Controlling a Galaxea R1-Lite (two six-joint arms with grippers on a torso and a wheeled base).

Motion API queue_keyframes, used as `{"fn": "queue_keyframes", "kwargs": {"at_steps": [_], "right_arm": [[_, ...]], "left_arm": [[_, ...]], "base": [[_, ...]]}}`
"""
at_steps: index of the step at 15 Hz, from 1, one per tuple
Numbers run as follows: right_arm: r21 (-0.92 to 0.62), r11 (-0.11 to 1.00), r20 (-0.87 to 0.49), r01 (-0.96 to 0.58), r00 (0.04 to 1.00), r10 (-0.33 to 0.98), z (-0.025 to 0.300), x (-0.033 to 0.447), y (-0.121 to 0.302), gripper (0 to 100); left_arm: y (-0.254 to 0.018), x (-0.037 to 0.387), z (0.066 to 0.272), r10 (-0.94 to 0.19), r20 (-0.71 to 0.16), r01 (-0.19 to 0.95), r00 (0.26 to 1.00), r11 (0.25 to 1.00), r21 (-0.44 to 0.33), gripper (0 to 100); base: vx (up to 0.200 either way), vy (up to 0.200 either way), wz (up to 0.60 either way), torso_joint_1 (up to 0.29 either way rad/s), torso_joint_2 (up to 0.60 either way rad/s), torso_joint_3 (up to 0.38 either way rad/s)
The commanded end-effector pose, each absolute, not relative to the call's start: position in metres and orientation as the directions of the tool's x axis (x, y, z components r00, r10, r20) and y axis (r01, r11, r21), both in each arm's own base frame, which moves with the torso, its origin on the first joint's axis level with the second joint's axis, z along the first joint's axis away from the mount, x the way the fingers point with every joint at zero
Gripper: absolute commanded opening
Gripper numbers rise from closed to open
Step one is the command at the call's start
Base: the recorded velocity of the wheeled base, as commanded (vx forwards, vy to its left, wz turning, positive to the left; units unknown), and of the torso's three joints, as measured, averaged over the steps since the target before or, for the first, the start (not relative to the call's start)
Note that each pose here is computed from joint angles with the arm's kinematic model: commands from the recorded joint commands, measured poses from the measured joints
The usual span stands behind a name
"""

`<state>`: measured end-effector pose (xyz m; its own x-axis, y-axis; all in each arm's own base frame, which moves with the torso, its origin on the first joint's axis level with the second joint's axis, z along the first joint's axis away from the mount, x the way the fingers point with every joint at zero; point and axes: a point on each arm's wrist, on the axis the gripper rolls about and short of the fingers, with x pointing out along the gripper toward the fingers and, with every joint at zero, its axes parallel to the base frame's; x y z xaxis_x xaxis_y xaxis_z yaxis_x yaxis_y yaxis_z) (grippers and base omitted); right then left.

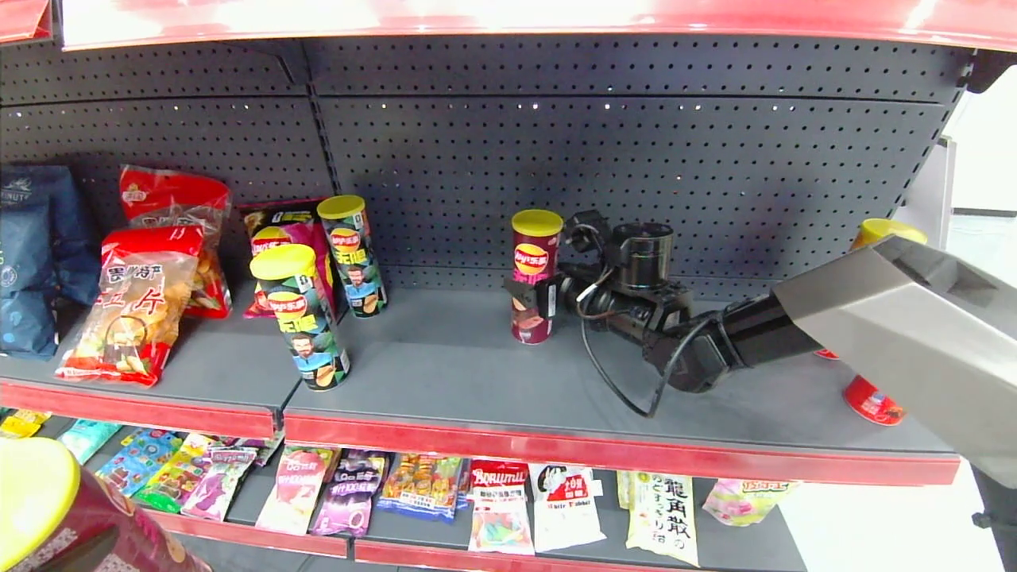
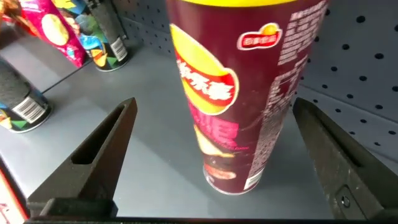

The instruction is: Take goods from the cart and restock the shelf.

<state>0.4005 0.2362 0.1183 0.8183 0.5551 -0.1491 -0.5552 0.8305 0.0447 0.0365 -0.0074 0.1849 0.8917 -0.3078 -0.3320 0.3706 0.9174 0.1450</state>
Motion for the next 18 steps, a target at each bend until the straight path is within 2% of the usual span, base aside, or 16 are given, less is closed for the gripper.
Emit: {"fn": "queue_keyframes", "kwargs": {"at_steps": [1, 18], "right_arm": [[0.045, 0.832, -0.151, -0.553, 0.82, 0.552, 0.113, 0.405, 0.238, 100], [0.044, 0.839, -0.148, -0.542, 0.827, 0.542, 0.118, 0.43, 0.245, 100]], "left_arm": [[-0.007, 0.037, 0.185, -0.308, -0.333, 0.371, 0.891, 0.917, 0.145, 0], [-0.007, 0.036, 0.183, -0.311, -0.338, 0.374, 0.888, 0.916, 0.142, 0]], "base": [[0.0, 0.0, 0.0, 0.0, 0.0, 0.0], [0.0, 0.0, 0.0, 0.0, 0.0, 0.0]]}}
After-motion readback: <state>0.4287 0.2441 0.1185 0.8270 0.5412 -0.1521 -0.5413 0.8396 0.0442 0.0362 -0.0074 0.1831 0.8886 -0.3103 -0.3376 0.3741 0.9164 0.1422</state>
